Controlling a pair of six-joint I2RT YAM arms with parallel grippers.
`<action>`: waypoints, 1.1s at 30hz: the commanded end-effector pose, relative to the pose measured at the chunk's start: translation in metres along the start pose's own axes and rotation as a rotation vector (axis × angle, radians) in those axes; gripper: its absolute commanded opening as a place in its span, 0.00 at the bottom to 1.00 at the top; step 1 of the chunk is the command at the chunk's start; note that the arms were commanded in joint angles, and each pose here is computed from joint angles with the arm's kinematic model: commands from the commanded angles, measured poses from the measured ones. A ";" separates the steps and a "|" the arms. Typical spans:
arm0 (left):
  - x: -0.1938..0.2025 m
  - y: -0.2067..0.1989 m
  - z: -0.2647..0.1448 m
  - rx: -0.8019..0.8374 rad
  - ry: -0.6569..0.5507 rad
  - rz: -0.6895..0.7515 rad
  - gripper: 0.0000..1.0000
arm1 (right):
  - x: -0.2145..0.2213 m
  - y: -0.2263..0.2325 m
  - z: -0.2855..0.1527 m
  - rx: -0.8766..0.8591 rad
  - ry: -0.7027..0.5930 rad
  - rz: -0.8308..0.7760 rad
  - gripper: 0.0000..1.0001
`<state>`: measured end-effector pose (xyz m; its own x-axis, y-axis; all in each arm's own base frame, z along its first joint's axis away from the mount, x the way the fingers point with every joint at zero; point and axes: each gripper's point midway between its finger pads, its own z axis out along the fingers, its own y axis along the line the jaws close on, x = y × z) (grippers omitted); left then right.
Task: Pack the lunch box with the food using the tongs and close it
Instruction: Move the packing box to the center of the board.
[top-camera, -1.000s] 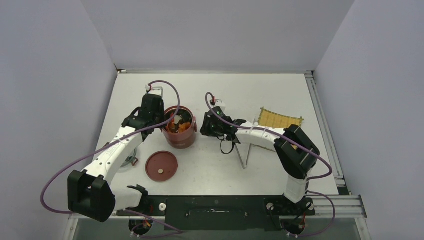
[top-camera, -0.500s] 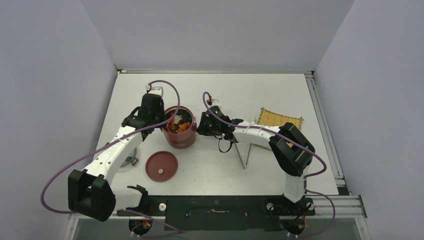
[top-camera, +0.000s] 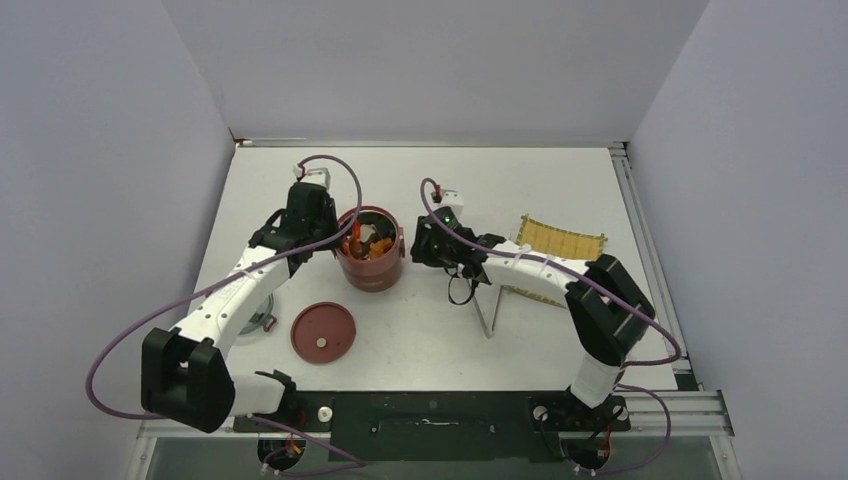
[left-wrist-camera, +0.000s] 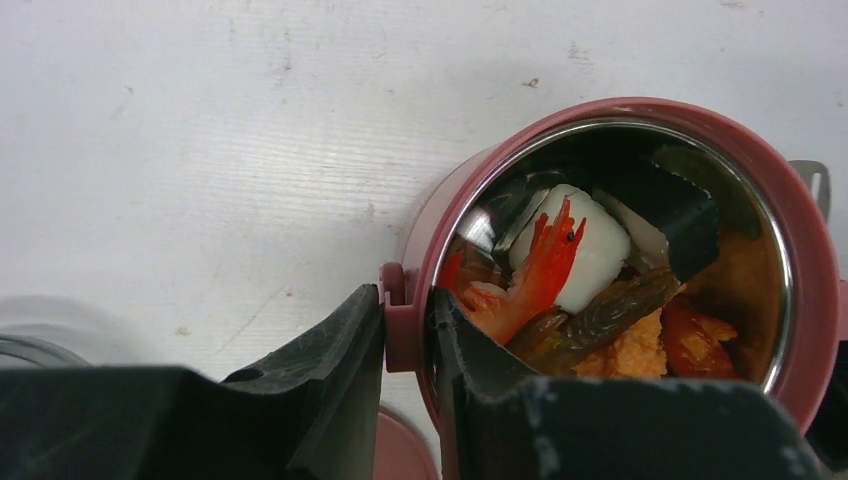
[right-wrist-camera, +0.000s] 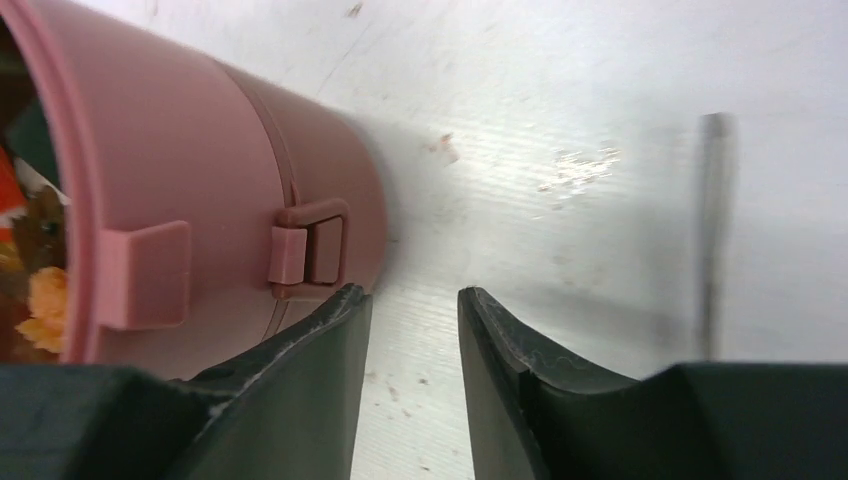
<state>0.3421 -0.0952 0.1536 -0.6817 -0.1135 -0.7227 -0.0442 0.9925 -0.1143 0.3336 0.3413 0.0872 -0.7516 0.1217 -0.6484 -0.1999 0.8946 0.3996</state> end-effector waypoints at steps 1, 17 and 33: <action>0.046 -0.033 0.006 0.122 0.178 -0.087 0.23 | -0.052 -0.031 -0.047 0.125 -0.165 -0.018 0.40; 0.046 -0.086 -0.019 0.310 0.143 -0.103 0.57 | -0.096 -0.002 -0.093 0.028 -0.201 -0.145 0.57; 0.040 -0.057 -0.056 0.305 -0.032 -0.157 0.86 | -0.082 0.005 -0.049 0.077 -0.112 -0.236 0.47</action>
<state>0.2756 -0.1599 0.1683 -0.6916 -0.2312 -0.6843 0.0997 0.9078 -0.4075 0.3585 0.3057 0.1491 -0.6601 -0.0506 -0.7495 -0.2882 0.9384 0.1905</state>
